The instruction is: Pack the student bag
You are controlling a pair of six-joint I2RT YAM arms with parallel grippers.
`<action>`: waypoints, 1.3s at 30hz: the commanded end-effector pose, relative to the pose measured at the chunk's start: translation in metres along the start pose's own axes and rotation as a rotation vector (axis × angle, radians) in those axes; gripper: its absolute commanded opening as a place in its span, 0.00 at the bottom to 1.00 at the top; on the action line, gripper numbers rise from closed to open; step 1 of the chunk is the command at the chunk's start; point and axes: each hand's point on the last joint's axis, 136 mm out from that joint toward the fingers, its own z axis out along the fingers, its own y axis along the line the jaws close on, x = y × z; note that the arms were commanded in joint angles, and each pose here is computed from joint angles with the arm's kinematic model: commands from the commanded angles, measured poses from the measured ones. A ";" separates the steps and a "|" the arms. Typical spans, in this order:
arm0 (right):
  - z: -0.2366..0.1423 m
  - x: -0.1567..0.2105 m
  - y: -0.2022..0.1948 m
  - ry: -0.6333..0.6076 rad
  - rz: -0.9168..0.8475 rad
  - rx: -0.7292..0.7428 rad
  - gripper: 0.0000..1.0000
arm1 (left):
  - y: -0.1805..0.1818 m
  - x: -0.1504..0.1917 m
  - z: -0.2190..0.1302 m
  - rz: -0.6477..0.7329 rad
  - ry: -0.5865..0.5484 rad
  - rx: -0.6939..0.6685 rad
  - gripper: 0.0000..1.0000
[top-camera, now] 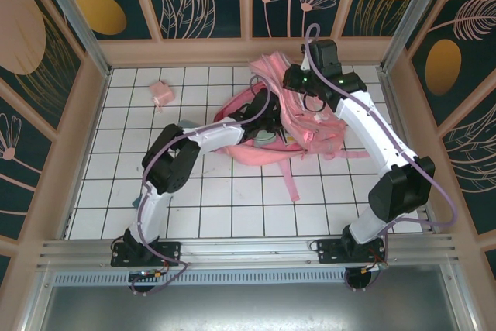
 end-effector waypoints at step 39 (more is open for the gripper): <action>0.016 0.017 0.044 -0.054 0.009 -0.223 0.00 | 0.222 -0.086 -0.250 -0.340 -0.409 -0.620 0.69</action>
